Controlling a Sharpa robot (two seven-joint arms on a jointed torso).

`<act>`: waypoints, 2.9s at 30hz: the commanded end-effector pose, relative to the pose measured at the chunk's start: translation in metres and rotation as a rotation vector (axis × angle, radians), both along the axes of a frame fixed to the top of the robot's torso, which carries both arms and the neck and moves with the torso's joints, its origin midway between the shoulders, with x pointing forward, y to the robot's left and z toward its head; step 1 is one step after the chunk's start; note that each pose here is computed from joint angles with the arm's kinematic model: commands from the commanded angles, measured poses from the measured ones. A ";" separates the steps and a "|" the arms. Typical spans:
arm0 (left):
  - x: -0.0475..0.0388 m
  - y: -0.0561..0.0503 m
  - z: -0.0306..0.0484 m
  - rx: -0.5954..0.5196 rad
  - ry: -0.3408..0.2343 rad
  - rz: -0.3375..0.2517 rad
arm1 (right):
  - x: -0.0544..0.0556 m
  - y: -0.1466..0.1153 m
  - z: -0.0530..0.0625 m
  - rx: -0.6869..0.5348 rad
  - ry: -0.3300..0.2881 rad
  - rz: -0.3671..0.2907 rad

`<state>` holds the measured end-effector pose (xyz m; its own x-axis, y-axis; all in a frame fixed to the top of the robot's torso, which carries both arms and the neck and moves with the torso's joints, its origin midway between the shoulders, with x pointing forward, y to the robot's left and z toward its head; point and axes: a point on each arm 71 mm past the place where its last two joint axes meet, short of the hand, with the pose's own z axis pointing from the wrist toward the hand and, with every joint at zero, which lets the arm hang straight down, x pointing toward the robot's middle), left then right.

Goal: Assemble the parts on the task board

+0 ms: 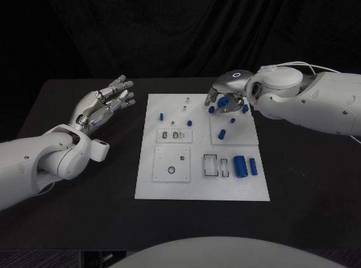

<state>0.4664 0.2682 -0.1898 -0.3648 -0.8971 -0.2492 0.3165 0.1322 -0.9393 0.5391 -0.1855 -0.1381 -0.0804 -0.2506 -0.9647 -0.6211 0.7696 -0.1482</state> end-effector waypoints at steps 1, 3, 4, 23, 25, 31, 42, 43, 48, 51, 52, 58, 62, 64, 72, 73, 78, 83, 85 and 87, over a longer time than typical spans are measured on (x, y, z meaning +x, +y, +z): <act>-0.0010 -0.003 0.0032 -0.018 -0.038 -0.032 | 0.001 0.001 -0.001 -0.009 -0.027 -0.009; -0.0009 -0.003 0.0031 -0.018 -0.038 -0.033 | 0.001 0.001 -0.002 -0.007 -0.029 -0.008; -0.0008 -0.003 0.0031 -0.018 -0.038 -0.034 | 0.002 0.002 -0.003 -0.006 -0.030 -0.007; -0.0002 -0.004 0.0031 -0.019 -0.044 -0.034 | 0.008 0.002 -0.011 -0.019 -0.027 -0.030; -0.0002 -0.004 0.0030 -0.019 -0.044 -0.034 | 0.008 0.002 -0.012 -0.027 -0.032 -0.028; 0.0000 -0.004 0.0029 -0.019 -0.043 -0.035 | 0.010 0.002 -0.013 -0.034 -0.039 -0.025; 0.0003 -0.005 0.0027 -0.019 -0.042 -0.037 | 0.012 0.003 -0.015 -0.035 -0.045 -0.025; 0.0003 -0.005 0.0026 -0.019 -0.041 -0.037 | 0.012 0.003 -0.015 -0.035 -0.044 -0.024; 0.0005 -0.005 0.0025 -0.019 -0.040 -0.038 | 0.013 0.004 -0.017 -0.034 -0.044 -0.021; 0.0006 -0.005 0.0024 -0.020 -0.040 -0.039 | 0.013 0.005 -0.018 -0.033 -0.045 -0.019; 0.0006 -0.005 0.0024 -0.020 -0.040 -0.039 | 0.013 0.006 -0.018 -0.033 -0.045 -0.018; 0.0006 -0.006 0.0023 -0.020 -0.039 -0.040 | 0.015 0.006 -0.021 -0.031 -0.045 -0.017; 0.0005 -0.005 0.0023 -0.019 -0.039 -0.039 | 0.015 0.005 -0.022 -0.031 -0.045 -0.016; 0.0004 -0.005 0.0023 -0.019 -0.038 -0.039 | 0.015 0.004 -0.021 -0.026 -0.050 -0.016; 0.0000 -0.003 0.0022 -0.018 -0.035 -0.036 | 0.011 0.004 -0.019 -0.009 -0.066 -0.014; 0.0000 -0.003 0.0022 -0.017 -0.035 -0.035 | 0.010 0.004 -0.018 -0.008 -0.067 -0.014; -0.0004 -0.001 0.0022 -0.016 -0.034 -0.031 | 0.009 0.004 -0.014 -0.008 -0.072 -0.021; -0.0007 0.000 0.0021 -0.014 -0.031 -0.028 | 0.011 0.006 -0.008 -0.011 -0.080 -0.029; -0.0006 0.000 0.0021 -0.014 -0.030 -0.029 | 0.011 0.007 -0.007 -0.012 -0.083 -0.030; -0.0007 -0.001 0.0020 -0.014 -0.029 -0.029 | 0.012 0.008 -0.005 -0.012 -0.086 -0.032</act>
